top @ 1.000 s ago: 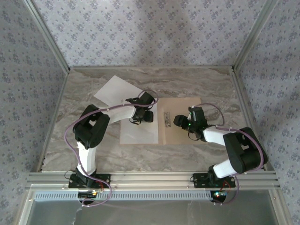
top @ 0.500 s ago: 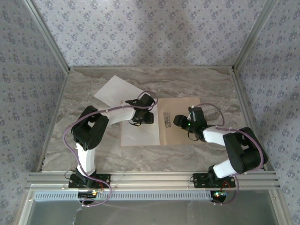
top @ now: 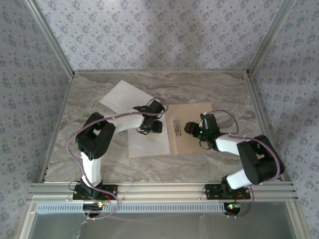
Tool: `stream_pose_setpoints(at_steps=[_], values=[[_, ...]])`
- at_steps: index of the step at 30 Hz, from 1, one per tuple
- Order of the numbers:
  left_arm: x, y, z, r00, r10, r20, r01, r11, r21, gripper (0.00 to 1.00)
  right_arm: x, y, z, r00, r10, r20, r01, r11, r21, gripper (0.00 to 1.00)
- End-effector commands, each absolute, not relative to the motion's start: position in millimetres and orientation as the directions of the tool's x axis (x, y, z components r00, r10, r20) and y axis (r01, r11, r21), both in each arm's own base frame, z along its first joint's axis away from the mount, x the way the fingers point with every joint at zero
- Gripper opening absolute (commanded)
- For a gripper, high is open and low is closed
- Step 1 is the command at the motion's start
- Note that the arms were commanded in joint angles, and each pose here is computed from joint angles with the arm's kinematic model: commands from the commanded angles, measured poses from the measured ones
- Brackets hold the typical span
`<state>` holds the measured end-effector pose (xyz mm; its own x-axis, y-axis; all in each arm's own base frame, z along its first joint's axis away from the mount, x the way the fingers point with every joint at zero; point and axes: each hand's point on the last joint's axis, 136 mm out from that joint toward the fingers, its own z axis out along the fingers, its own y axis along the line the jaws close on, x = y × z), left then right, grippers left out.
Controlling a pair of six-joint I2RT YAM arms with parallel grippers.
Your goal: Put the files into the folder
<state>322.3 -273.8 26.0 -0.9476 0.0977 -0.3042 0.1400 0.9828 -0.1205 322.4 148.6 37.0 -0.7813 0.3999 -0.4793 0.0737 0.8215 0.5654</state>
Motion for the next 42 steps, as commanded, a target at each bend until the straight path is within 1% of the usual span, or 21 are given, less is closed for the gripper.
stream_pose_setpoints(at_steps=[1, 4, 6, 11, 17, 20, 23, 27, 30, 36, 42], values=[[315.2, -264.1, 29.7, -0.953, 0.149, -0.264, 0.172, 0.983, -0.068, 0.62, 284.0, 133.5, -8.4, -0.851, 0.389, -0.354, 0.193, 0.857, 0.478, 0.62], [315.7, -272.6, 33.4, -0.952, 0.157, -0.262, 0.189, 0.977, -0.101, 0.62, 283.6, 133.3, -8.8, -0.851, 0.390, -0.352, 0.195, 0.857, 0.477, 0.62], [316.1, -286.0, 39.6, -0.948, 0.167, -0.272, 0.213, 0.966, -0.148, 0.62, 284.3, 133.6, -8.2, -0.850, 0.389, -0.355, 0.194, 0.858, 0.476, 0.62], [313.5, -311.2, 53.0, -0.935, 0.193, -0.297, 0.259, 0.944, -0.204, 0.63, 284.8, 134.9, -7.3, -0.850, 0.389, -0.354, 0.193, 0.857, 0.478, 0.62], [302.5, -323.6, 50.2, -0.942, 0.188, -0.278, 0.261, 0.931, -0.255, 0.62, 285.6, 137.1, -6.4, -0.852, 0.388, -0.352, 0.190, 0.856, 0.481, 0.62], [300.4, -317.7, 42.7, -0.945, 0.181, -0.273, 0.248, 0.941, -0.232, 0.62, 285.9, 138.5, -6.0, -0.853, 0.385, -0.352, 0.187, 0.856, 0.483, 0.62], [303.3, -306.3, 37.0, -0.943, 0.180, -0.279, 0.233, 0.957, -0.170, 0.63, 285.5, 140.1, -6.7, -0.856, 0.380, -0.351, 0.183, 0.857, 0.481, 0.62], [310.9, -291.6, 35.1, -0.937, 0.170, -0.306, 0.206, 0.974, -0.089, 0.73, 284.7, 141.4, -7.6, -0.859, 0.375, -0.349, 0.179, 0.859, 0.480, 0.62], [316.6, -281.6, 34.1, -0.934, 0.160, -0.320, 0.183, 0.982, -0.043, 0.78, 284.6, 142.0, -7.4, -0.859, 0.374, -0.349, 0.178, 0.858, 0.481, 0.62], [319.7, -270.2, 22.8, -0.942, 0.140, -0.305, 0.149, 0.989, -0.005, 0.83, 285.4, 144.2, -5.9, -0.860, 0.370, -0.351, 0.171, 0.858, 0.484, 0.62], [313.1, -271.3, 7.7, -0.953, 0.148, -0.263, 0.157, 0.988, -0.012, 0.83, 284.9, 145.4, -6.2, -0.862, 0.368, -0.349, 0.171, 0.858, 0.484, 0.62]])
